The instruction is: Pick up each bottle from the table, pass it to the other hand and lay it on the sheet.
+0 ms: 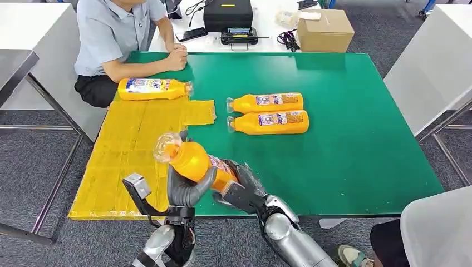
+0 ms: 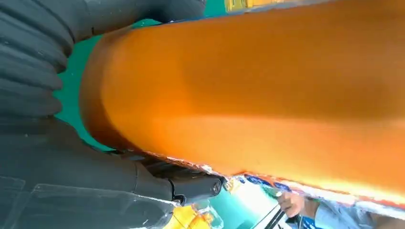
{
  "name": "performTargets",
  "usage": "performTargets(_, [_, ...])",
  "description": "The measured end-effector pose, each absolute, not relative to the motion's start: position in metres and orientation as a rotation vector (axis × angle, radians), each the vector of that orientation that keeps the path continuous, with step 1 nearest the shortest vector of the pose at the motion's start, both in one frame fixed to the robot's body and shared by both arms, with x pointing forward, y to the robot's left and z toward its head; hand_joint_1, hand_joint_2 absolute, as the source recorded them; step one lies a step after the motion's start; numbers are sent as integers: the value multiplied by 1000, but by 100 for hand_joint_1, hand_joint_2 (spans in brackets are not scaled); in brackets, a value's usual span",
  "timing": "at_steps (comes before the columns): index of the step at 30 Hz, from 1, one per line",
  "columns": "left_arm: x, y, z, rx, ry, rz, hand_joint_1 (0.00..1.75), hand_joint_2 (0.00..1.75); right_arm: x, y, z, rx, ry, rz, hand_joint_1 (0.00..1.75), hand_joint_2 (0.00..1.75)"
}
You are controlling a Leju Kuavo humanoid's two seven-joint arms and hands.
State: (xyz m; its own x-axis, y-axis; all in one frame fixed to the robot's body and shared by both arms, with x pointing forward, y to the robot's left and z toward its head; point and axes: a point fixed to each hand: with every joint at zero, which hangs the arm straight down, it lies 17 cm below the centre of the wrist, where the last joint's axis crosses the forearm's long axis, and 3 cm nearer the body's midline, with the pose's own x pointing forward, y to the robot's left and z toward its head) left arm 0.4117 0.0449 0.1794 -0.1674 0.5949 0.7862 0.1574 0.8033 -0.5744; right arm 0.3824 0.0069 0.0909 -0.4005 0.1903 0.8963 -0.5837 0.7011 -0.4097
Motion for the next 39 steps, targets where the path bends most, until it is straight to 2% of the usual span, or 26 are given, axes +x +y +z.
performTargets(1, [411, 45, 179, -596, -1724, 422, 175, 175, 382, 6, 91, 320, -1796, 865, 175, 175])
performTargets(4, [408, 45, 178, -605, -1732, 407, 175, 175, 381, 4, 90, 331, -1795, 869, 154, 175])
performTargets(14, [406, 46, 181, -565, -1781, 367, 175, 175, 385, 1, 89, 293, -1804, 905, 147, 175])
performTargets(15, [406, 46, 181, -565, -1782, 365, 175, 175, 385, 1, 90, 292, -1805, 905, 136, 175])
performTargets(16, [405, 45, 181, -565, -1782, 363, 175, 175, 385, 1, 90, 292, -1805, 905, 65, 175])
performTargets(17, [405, 45, 182, -564, -1785, 360, 175, 175, 385, 1, 90, 292, -1805, 905, 9, 175])
performTargets(18, [405, 44, 182, -563, -1787, 355, 175, 175, 385, 1, 90, 292, -1806, 905, 0, 175])
performTargets(31, [399, 36, 183, -535, -1818, 269, 175, 175, 386, -14, 81, 235, -1785, 879, 0, 175])
performTargets(35, [400, 50, 187, -245, -1951, 128, 175, 175, 385, -33, 70, 185, -1770, 841, 0, 175])
performTargets(39, [400, 59, 190, -97, -2015, 53, 175, 175, 384, -45, 61, 154, -1754, 830, 0, 175])
